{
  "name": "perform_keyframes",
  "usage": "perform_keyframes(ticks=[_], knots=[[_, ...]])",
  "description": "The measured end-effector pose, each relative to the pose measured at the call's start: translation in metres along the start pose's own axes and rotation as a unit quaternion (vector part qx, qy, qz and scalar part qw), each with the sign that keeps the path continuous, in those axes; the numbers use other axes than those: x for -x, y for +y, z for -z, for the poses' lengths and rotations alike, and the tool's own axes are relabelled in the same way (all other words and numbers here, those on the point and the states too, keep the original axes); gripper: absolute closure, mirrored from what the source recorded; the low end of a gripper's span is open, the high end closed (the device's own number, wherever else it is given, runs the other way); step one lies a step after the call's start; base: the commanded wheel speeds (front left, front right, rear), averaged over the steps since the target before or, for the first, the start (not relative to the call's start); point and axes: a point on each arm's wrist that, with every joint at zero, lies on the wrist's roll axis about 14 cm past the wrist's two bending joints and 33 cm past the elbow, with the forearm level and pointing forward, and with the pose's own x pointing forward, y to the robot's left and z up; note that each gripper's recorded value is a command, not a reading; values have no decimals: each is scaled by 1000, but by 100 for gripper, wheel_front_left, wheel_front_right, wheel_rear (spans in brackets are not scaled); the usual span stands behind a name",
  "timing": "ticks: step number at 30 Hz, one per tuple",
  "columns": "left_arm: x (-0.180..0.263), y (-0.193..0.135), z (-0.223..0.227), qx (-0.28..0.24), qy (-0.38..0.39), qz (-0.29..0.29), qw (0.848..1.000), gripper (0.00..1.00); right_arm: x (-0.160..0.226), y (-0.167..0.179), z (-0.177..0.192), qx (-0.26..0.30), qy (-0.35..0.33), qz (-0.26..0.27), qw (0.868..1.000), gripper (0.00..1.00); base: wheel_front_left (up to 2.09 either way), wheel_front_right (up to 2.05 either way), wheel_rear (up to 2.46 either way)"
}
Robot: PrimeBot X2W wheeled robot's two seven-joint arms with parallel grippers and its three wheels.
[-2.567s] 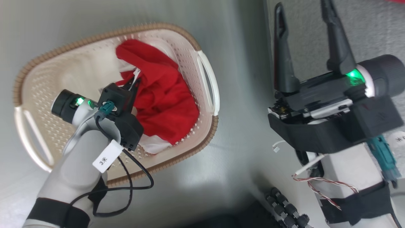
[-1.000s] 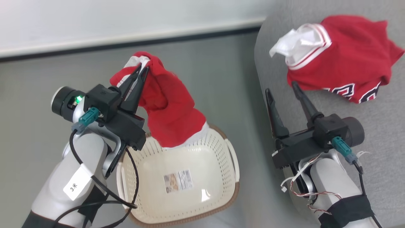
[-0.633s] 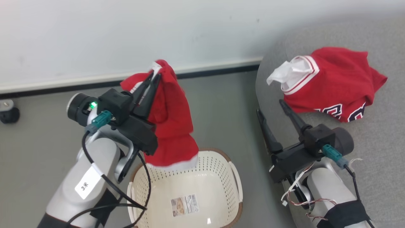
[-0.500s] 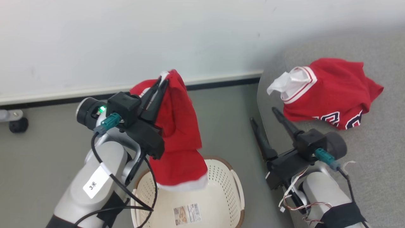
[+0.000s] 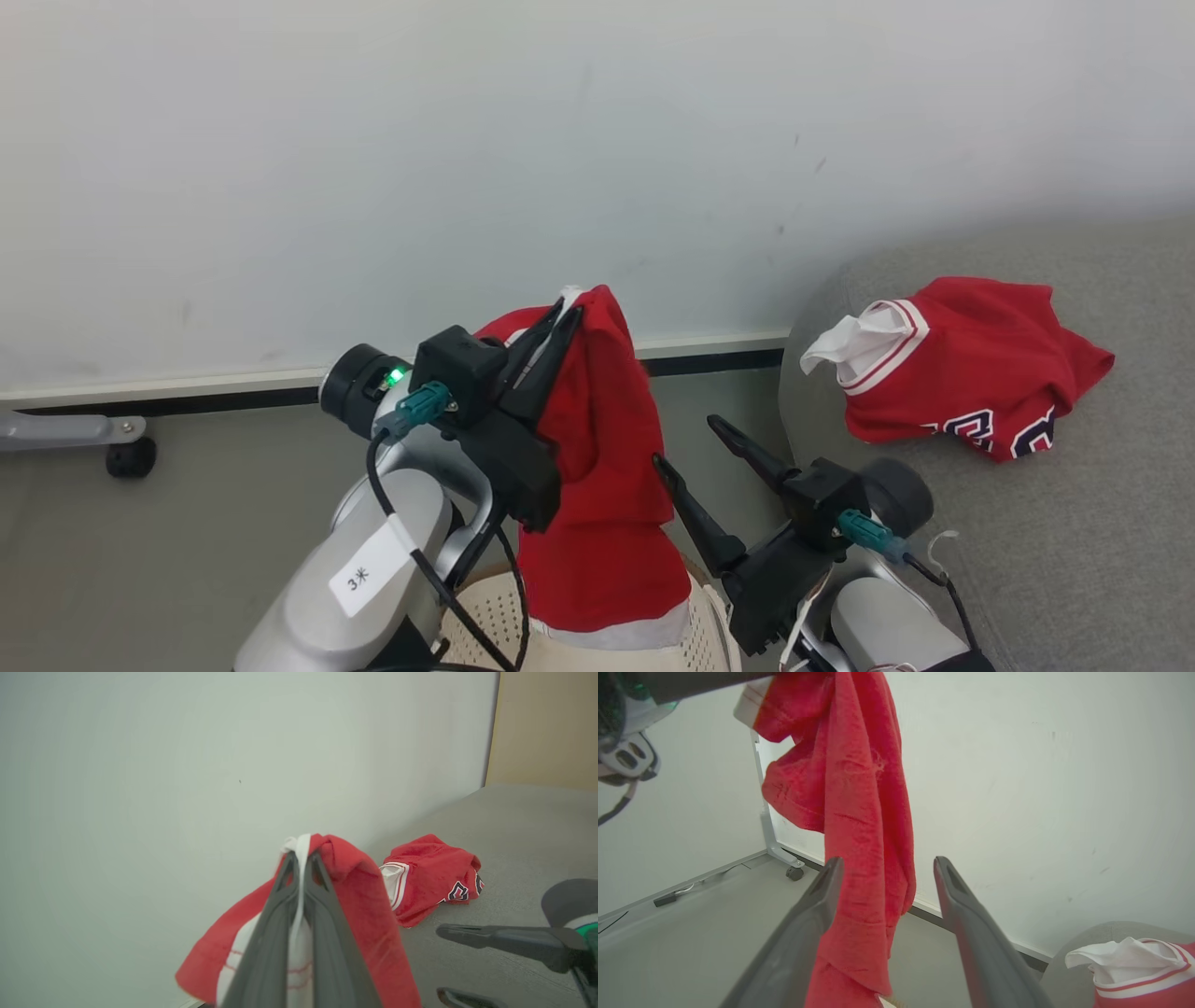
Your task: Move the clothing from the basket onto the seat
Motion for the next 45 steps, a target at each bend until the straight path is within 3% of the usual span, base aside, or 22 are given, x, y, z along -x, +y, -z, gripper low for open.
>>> perform_keyframes(ticks=[14,15,16,18,19,28,29,30,31,32,34,45], knots=[[11,-8,-19,-8,-7,3,1000,100,-22,36,13,51,47,-86,994,0,0,0,0],[12,-8,-20,-7,-9,2,1000,100,-23,38,15,55,51,-91,993,18,0,0,0],[12,-8,-21,-8,-9,2,1000,100,-24,39,17,55,54,-94,993,55,0,0,0],[13,-7,-21,-7,-9,0,1000,100,-27,42,18,52,57,-101,992,93,0,0,0],[13,-6,-22,-6,-10,-1,1000,100,-28,44,17,49,56,-104,992,100,0,0,0],[25,15,-8,22,0,-42,999,98,-30,42,11,34,53,-102,993,100,0,0,0],[26,16,-6,27,1,-46,999,87,-31,40,9,32,50,-99,993,100,0,0,0],[27,15,-3,30,4,-46,998,64,-31,37,6,32,47,-96,994,100,0,0,0],[28,14,0,33,5,-45,998,50,-32,35,3,31,44,-93,994,100,0,0,0],[28,13,2,37,7,-46,998,19,-32,33,0,29,41,-90,995,100,0,0,0],[31,13,9,42,12,-50,998,0,-32,28,-5,28,35,-84,995,100,0,0,0],[42,0,45,68,37,-51,996,0,-9,-38,-18,68,33,-20,997,100,0,0,0]])
